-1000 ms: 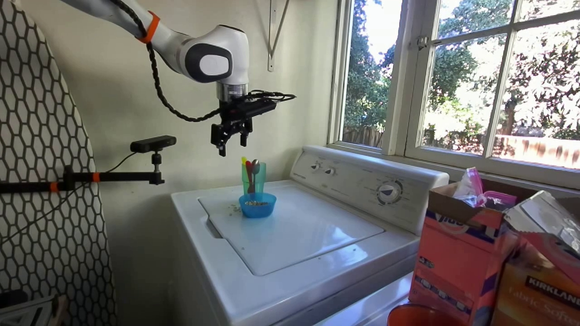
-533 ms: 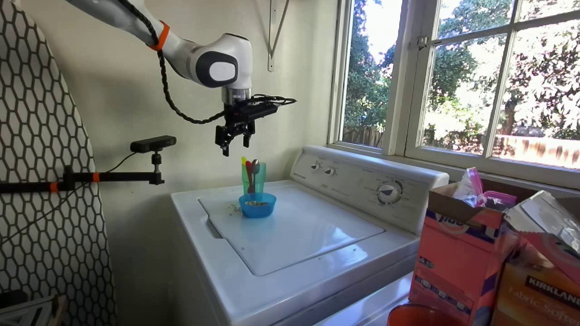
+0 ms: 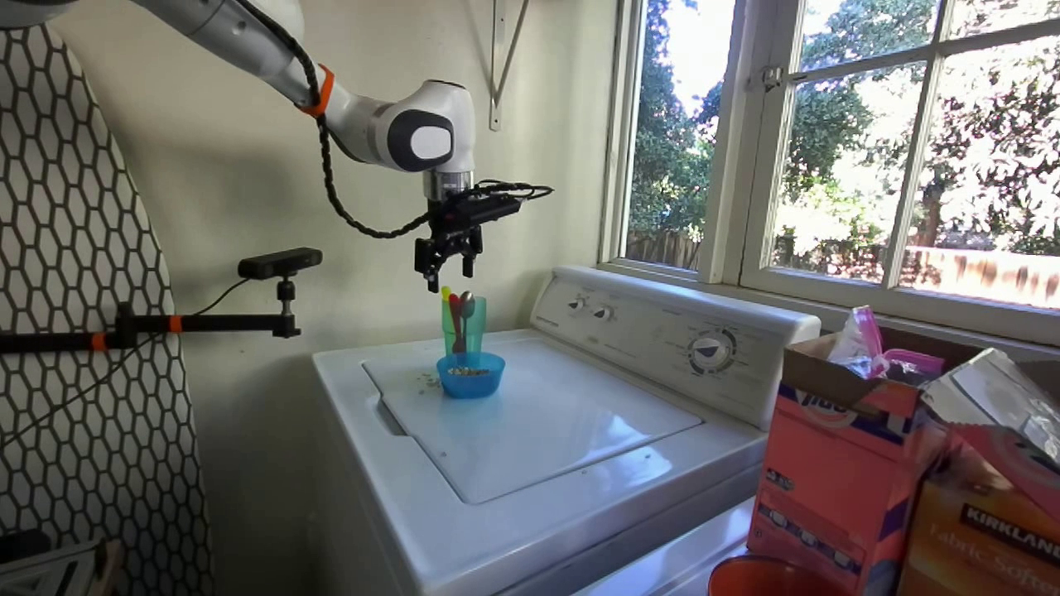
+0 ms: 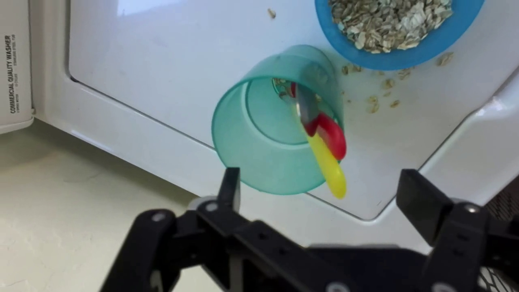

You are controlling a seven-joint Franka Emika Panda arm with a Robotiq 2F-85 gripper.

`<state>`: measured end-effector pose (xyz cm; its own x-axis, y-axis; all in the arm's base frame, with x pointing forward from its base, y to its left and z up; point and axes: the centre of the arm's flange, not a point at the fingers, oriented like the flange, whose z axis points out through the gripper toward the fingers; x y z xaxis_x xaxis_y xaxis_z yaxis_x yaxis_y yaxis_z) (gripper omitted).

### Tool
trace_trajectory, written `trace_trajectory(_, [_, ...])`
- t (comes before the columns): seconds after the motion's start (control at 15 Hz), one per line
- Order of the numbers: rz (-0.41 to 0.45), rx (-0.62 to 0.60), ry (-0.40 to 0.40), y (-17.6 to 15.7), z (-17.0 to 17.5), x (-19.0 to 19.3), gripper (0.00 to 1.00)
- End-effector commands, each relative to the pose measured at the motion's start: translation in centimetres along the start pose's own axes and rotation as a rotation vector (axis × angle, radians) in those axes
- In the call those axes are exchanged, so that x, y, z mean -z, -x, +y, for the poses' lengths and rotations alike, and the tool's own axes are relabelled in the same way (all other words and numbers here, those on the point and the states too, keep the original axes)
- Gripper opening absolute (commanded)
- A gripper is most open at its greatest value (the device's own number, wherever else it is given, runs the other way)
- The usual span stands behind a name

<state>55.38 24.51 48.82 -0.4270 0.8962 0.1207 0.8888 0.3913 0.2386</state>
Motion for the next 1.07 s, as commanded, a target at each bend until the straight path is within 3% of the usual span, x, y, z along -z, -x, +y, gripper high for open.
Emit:
trace_trajectory(0.0, [0.031, 0.023, -0.036, 0.9, 2.1, -0.9, 0.99])
trace_trajectory(0.4, [0.118, 0.096, -0.091, 2.4, 2.5, -0.8, 1.00])
trace_trajectory(0.6, [0.103, 0.095, -0.124, 2.6, 1.9, 0.4, 0.98])
trace_trajectory(0.67, [0.096, 0.091, -0.124, 2.5, 1.6, 0.9, 0.92])
trace_trajectory(0.8, [0.079, 0.074, -0.110, 2.0, 0.5, 1.6, 0.94])
trace_trajectory(1.0, [0.055, 0.045, -0.091, 1.6, -1.5, 2.6, 0.88])
